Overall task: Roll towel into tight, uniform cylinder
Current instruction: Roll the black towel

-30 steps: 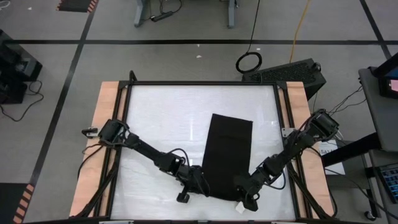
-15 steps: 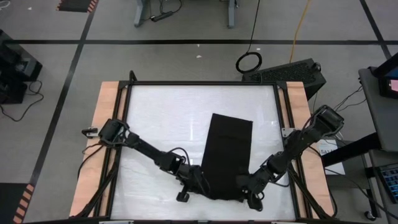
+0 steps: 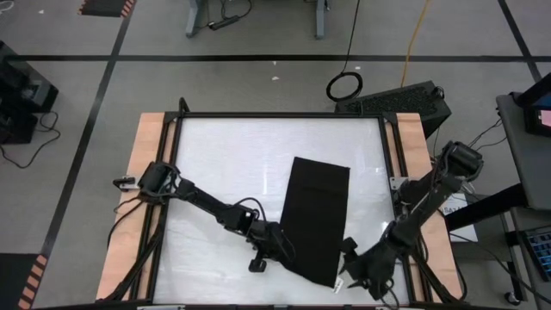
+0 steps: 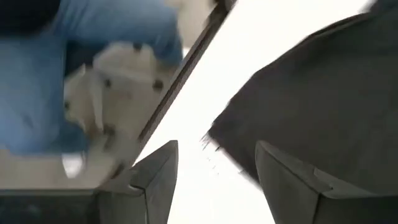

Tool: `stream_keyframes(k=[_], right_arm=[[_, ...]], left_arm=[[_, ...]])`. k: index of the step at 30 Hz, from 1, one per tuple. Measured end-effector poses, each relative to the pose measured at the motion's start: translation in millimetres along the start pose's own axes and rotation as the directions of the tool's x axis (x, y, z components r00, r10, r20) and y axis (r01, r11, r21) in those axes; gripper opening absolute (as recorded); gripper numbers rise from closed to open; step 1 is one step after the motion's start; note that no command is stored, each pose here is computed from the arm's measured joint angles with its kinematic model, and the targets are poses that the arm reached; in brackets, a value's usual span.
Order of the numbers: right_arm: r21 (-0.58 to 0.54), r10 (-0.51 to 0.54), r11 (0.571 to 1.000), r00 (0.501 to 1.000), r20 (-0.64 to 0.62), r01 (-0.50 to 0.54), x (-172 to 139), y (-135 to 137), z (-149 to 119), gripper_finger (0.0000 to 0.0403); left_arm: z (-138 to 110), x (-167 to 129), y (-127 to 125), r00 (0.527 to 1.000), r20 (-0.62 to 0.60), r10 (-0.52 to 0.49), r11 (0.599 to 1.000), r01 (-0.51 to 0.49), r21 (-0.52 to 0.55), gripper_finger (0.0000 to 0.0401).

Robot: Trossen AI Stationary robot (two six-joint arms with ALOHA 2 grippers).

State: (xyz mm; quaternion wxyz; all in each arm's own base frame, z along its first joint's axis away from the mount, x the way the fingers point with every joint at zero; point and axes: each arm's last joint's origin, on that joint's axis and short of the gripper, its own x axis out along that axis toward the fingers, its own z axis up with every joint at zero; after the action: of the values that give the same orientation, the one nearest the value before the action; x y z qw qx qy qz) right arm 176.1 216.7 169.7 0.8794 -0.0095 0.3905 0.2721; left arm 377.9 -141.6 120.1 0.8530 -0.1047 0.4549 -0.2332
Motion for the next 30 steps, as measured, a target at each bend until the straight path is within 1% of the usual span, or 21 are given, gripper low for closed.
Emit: stream_keyframes(k=[4, 7, 10, 14, 17, 19, 21, 25, 30], right_arm=[[-0.115, -0.059, 0.992, 0.996, -0.063, 0.051, 16.6, 12.5, -20.3, 0.0199], [-0.198, -0.139, 0.973, 0.987, -0.084, 0.12, 25.9, 17.6, -28.8, 0.0194], [-0.278, -0.184, 0.948, 0.98, -0.071, 0.158, 32.1, 23.5, -23.7, 0.0184], [-0.332, -0.254, 0.918, 0.965, -0.066, 0.219, 34.7, 28.5, -8.0, 0.0163], [-0.344, -0.293, 0.903, 0.955, -0.053, 0.258, 33.0, 30.3, 5.4, 0.0144], [-0.326, -0.303, 0.903, 0.953, -0.023, 0.279, 32.1, 31.1, 15.9, 0.0134], [-0.303, -0.304, 0.908, 0.953, 0.003, 0.291, 31.2, 32.2, 24.5, 0.0125], [-0.277, -0.284, 0.921, 0.959, 0.007, 0.274, 30.0, 35.0, 30.7, 0.0118], [-0.23, -0.215, 0.95, 0.977, 0.001, 0.21, 28.6, 40.4, 37.7, 0.0116]], left_arm=[[1.7, -2.0, 6.1, 1.0, 0.007, 0.009, 1.0, -0.009, -0.011, 0.0001], [2.6, -3.2, 9.7, 1.0, 0.01, 0.015, 1.0, -0.015, -0.018, 0.0001], [3.2, -4.2, 12.6, 1.0, 0.009, 0.009, 1.0, -0.009, -0.027, 0.0001], [2.9, -4.7, 12.5, 0.999, -0.003, -0.033, 0.998, 0.033, -0.051, 0.0001], [2.9, -5.3, 12.5, 0.996, -0.013, -0.083, 0.993, 0.082, -0.09, 0.0001], [2.7, -5.4, 11.7, 0.994, -0.02, -0.112, 0.986, 0.108, -0.125, 0.0001], [2.7, -5.4, 11.3, 0.992, -0.022, -0.125, 0.983, 0.121, -0.136, 0.0001], [2.9, -5.4, 11.2, 0.992, -0.021, -0.126, 0.983, 0.122, -0.137, 0.0001], [3.7, -6.5, 14.5, 0.992, -0.016, -0.122, 0.979, 0.117, -0.169, 0.0001]])
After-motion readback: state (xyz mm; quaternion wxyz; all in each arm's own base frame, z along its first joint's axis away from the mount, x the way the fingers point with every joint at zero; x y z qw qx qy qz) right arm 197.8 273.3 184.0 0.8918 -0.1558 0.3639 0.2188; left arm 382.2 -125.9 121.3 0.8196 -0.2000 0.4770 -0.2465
